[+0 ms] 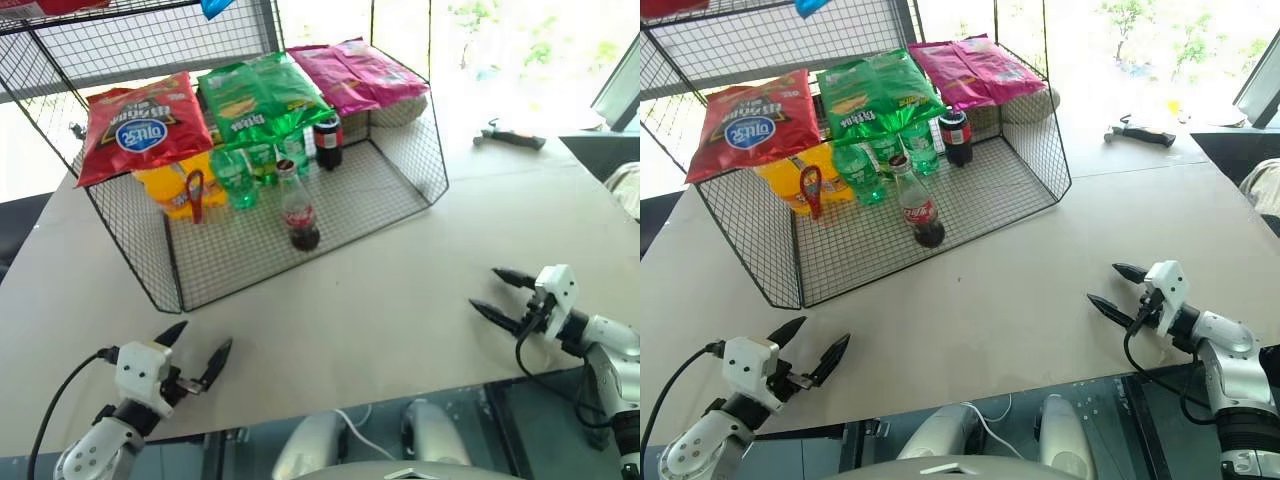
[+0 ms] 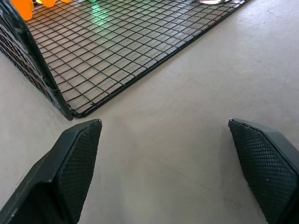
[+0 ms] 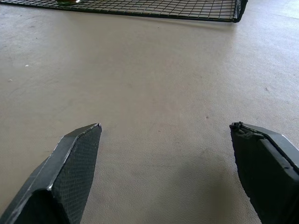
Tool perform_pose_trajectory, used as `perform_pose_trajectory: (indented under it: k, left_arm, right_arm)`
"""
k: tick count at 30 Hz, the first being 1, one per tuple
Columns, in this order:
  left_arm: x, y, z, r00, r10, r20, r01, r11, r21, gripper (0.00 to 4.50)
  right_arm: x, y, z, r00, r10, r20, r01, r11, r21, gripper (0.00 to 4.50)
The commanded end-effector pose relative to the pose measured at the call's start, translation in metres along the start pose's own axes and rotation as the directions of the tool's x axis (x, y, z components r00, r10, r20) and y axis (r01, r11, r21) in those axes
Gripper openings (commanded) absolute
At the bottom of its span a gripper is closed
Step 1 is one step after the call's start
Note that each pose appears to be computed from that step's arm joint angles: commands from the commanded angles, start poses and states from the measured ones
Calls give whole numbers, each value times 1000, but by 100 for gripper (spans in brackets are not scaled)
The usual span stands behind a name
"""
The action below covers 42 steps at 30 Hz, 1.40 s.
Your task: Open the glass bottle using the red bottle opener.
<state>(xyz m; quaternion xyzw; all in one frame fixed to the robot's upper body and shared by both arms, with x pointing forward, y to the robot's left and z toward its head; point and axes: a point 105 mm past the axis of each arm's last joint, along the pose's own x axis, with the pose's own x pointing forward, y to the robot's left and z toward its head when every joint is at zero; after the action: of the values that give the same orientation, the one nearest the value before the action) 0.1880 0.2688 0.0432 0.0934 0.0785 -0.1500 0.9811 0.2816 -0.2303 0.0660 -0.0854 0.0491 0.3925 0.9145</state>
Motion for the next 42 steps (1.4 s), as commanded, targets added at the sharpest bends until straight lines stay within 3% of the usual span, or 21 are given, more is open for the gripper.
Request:
perform_pose_trajectory:
  k: [1, 23, 32, 42]
  left_arm:
    - [-4, -21, -24, 994, -70, -88, 68, 997, -36, 450]
    - [1, -29, -20, 994, -92, -55, 89, 995, -54, 450]
    - [27, -60, 26, 986, -126, 111, 135, 988, -75, 450]
    - [57, -48, 95, 952, 51, 302, -46, 999, -21, 450]
  right_arm:
    - [-1, -4, 9, 1000, 3, 24, -2, 999, -38, 444]
    - [-2, -5, 9, 1000, 10, 25, -9, 999, -48, 444]
    - [10, 17, 33, 985, 114, 131, -113, 993, -17, 444]
    - [32, 67, 77, 929, 278, 244, -293, 956, 29, 444]
